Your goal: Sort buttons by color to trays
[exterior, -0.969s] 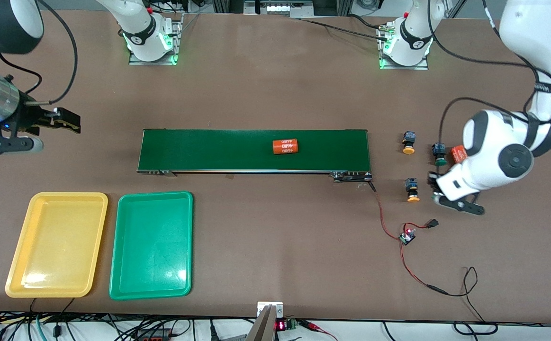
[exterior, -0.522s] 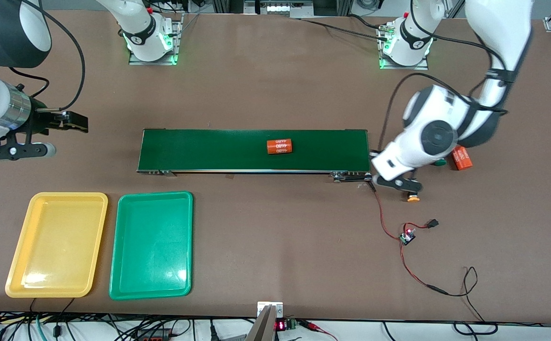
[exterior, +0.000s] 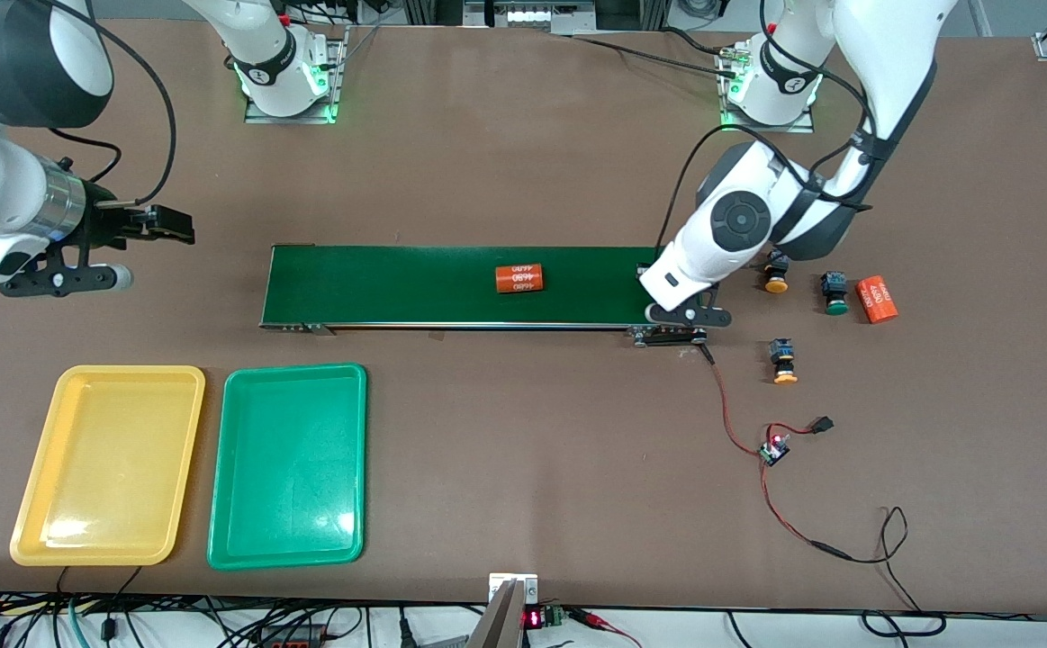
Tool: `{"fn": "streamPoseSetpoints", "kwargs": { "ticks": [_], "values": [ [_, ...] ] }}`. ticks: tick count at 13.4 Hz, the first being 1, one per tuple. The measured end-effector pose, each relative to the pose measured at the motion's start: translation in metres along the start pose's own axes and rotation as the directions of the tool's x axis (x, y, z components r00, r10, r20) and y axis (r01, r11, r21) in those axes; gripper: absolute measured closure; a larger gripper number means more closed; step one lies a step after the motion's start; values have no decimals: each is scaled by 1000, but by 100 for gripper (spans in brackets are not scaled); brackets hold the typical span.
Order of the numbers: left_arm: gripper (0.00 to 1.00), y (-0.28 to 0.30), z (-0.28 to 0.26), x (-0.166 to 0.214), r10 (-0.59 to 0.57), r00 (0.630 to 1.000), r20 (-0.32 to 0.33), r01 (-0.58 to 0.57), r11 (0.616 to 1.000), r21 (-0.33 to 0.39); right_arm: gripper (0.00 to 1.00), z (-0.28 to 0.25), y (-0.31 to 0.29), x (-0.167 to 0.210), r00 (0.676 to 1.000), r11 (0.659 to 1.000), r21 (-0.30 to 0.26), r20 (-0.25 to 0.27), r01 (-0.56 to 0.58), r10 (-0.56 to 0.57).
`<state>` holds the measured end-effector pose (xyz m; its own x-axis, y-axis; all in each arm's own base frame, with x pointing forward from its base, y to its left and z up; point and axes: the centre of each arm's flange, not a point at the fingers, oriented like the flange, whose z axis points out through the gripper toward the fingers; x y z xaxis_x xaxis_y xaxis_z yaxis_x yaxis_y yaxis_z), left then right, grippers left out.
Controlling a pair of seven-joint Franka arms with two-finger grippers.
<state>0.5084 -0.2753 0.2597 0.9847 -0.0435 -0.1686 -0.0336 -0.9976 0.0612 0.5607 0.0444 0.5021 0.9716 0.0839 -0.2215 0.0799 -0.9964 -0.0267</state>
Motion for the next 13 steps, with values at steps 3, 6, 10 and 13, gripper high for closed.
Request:
{"fn": "streamPoseSetpoints", "kwargs": {
  "ticks": [3, 6, 10, 13],
  "values": [
    [66, 9, 13, -8, 2, 1000, -17, -2, 1000, -20, 0, 26, -5, -29, 999, 999, 31, -29, -38, 39],
    [62, 8, 15, -9, -1, 1000, -16, 1, 1000, -21, 0, 57, -28, -60, 996, 999, 28, -81, -30, 32],
    [24, 3, -6, 1, -19, 1000, -23, 19, 1000, -12, 0, 76, -97, -78, 990, 998, 18, -125, -61, 62],
    [0, -17, -66, 18, -67, 996, 65, 62, 995, 81, 0, 91, -144, -82, 987, 998, 15, -144, -65, 67]
  ]
}}
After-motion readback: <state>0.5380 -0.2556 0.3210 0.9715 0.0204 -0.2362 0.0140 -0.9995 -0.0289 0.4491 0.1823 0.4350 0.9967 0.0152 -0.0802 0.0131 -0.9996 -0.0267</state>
